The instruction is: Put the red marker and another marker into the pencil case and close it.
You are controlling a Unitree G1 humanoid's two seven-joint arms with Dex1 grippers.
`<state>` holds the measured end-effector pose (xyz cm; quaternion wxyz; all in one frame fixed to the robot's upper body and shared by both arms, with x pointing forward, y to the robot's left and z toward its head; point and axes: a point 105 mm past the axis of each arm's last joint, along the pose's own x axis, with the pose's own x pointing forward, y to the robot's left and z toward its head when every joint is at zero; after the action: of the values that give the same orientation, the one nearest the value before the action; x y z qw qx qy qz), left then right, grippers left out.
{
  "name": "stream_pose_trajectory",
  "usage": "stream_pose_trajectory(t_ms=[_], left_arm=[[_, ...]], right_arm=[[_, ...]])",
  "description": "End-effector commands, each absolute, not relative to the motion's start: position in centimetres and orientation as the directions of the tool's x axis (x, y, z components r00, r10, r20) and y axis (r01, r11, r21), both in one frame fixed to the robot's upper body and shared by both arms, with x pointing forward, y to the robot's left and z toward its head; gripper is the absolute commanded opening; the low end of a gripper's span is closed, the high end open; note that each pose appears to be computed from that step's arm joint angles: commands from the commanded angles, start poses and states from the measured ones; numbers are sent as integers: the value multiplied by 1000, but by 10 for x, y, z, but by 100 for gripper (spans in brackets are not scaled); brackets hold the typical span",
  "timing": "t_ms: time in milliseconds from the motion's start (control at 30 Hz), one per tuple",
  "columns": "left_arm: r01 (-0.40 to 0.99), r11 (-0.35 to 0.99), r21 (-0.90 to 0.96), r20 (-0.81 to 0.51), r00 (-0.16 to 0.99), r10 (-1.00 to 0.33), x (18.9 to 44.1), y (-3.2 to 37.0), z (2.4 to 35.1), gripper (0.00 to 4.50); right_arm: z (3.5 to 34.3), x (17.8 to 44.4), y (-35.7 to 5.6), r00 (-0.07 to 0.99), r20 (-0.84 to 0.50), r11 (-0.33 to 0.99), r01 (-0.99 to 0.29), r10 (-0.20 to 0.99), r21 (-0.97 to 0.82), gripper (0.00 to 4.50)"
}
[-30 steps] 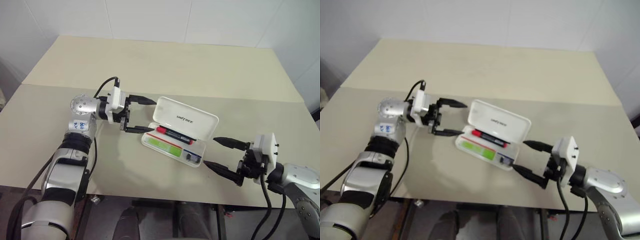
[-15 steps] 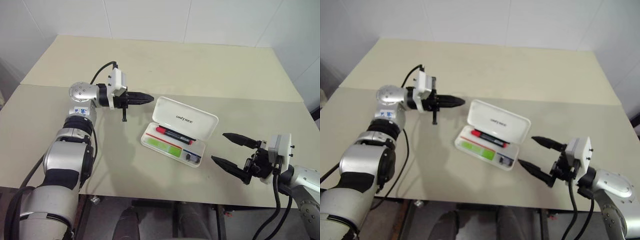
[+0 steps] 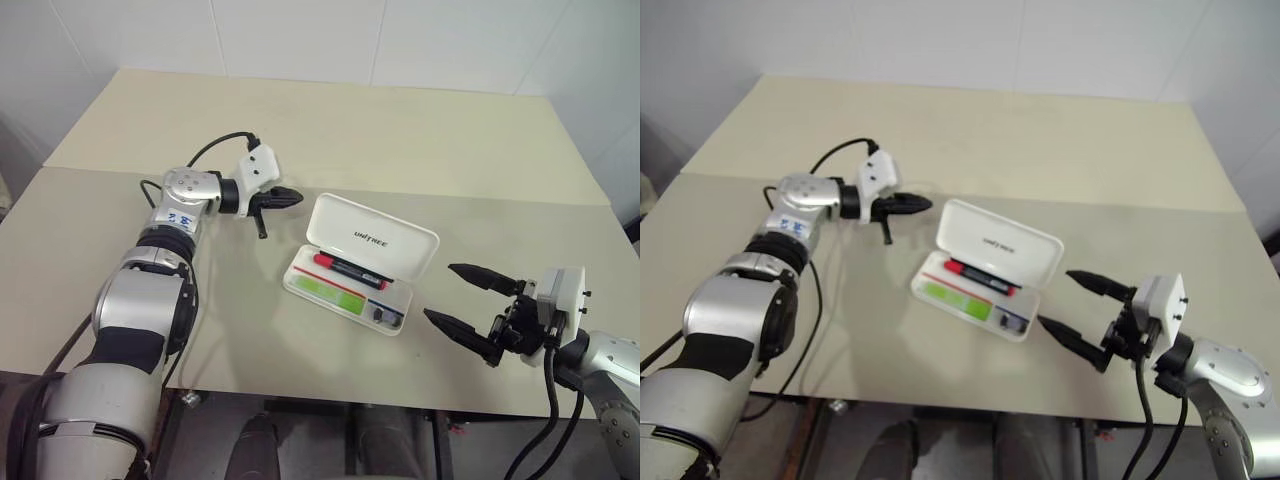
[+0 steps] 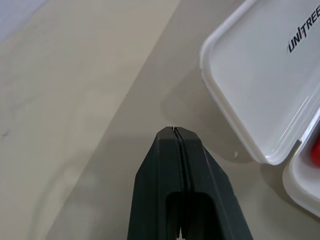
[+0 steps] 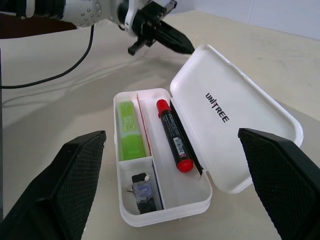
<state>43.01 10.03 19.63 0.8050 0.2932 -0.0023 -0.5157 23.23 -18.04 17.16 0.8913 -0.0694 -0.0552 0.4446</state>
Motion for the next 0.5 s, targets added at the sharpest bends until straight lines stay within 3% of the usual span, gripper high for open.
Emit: stream_pose_trajectory(t_ms=[33,167,500], left_arm=[[820,331,466,-242,479,-844,433,89,208,3],[835,317,449,-248,457,-854,432,83,205,3],[937,98,334,-256,190,-948,404,74,206,3]], right_arm=[[181,229,-185,610,56,607,-767,790,-209,450],[181,229,-185,614,54,610,-764,787,-211,450],[180,226,-188,632,49,626,-751,774,-210,450]])
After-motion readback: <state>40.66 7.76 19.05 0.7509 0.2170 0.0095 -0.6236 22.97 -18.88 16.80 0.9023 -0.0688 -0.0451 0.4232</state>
